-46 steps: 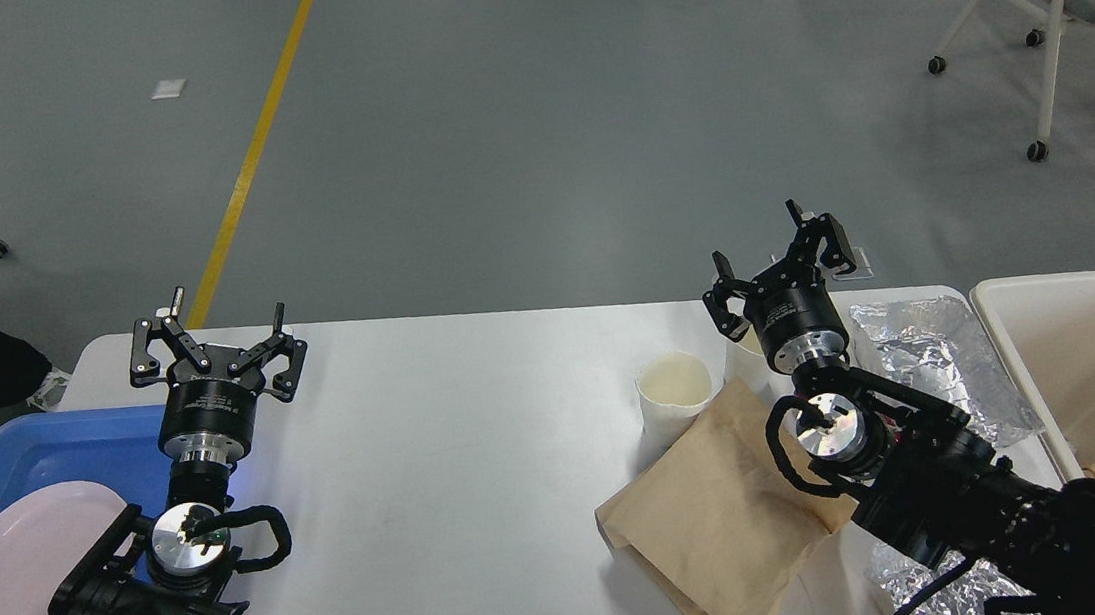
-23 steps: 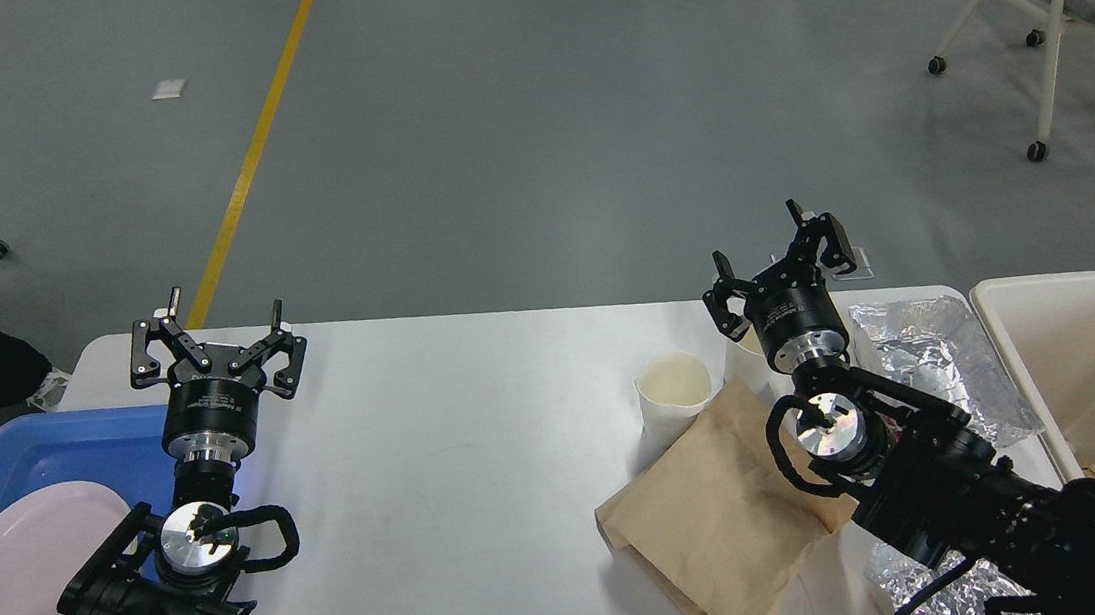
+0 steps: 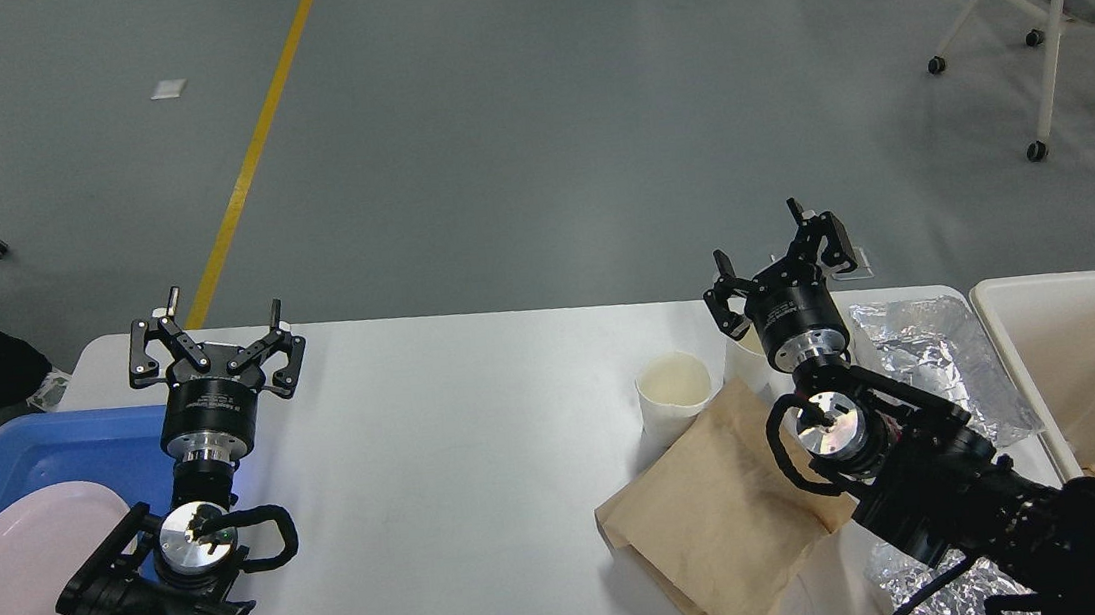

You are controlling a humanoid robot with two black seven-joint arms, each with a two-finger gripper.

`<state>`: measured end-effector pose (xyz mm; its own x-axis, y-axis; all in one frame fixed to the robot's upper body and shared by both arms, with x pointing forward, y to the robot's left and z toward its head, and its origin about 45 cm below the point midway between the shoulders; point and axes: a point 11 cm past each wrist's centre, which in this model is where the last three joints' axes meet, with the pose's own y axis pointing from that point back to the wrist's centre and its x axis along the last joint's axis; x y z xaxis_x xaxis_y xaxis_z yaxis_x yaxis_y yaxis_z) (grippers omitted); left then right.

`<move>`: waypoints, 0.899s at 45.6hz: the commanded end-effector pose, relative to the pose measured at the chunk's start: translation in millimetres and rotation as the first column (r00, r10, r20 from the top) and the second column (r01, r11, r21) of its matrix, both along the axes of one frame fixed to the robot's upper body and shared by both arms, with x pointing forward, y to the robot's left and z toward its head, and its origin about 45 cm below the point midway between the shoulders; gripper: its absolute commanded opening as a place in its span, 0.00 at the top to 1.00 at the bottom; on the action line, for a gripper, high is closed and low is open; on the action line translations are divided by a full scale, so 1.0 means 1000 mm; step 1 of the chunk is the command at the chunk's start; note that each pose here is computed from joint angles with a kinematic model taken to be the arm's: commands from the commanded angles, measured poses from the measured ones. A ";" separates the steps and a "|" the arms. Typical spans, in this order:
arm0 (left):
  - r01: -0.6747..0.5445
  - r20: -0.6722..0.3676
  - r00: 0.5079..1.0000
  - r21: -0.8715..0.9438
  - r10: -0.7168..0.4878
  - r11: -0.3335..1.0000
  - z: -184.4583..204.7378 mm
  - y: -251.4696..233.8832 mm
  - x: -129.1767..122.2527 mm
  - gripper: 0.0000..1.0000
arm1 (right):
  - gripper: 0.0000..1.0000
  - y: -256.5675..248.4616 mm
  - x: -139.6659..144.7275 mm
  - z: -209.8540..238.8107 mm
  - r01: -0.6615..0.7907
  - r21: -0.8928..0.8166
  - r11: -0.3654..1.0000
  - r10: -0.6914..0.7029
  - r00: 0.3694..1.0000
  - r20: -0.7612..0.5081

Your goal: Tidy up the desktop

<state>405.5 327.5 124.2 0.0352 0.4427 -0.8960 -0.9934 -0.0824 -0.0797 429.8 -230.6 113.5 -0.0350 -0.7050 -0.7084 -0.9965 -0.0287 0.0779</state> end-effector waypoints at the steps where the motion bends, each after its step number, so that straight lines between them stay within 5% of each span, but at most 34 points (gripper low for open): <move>1: 0.000 -0.001 1.000 0.000 0.000 1.000 0.000 0.000 0.000 0.00 | 0.00 0.003 -0.001 -0.001 -0.010 0.005 1.000 0.010 1.000 -0.002; 17: 0.001 -0.001 1.000 0.001 -0.001 1.000 0.000 0.000 0.000 0.00 | 0.00 0.018 0.050 0.080 -0.046 -0.022 0.999 0.049 0.986 0.162; 26: 0.001 0.000 1.000 0.001 -0.001 1.000 0.000 0.000 0.000 0.00 | 0.00 -0.014 0.086 0.150 0.025 -0.130 0.991 0.013 0.959 0.283; 34: 0.001 0.000 1.000 0.001 -0.001 1.000 0.000 0.000 0.000 0.00 | 0.00 -0.016 0.101 0.184 0.001 -0.401 0.916 0.139 0.938 0.319; 41: 0.003 -0.001 1.000 0.001 -0.003 1.000 0.000 0.000 0.000 0.00 | 0.00 -0.028 0.114 0.252 -0.001 -0.698 0.716 0.324 0.886 0.331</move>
<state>405.5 327.2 124.1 0.0353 0.4435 -0.8956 -0.9936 -0.0810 -0.0793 535.7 -245.3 315.9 0.2557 -0.9406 -0.2234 -0.9480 -0.1986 -0.2488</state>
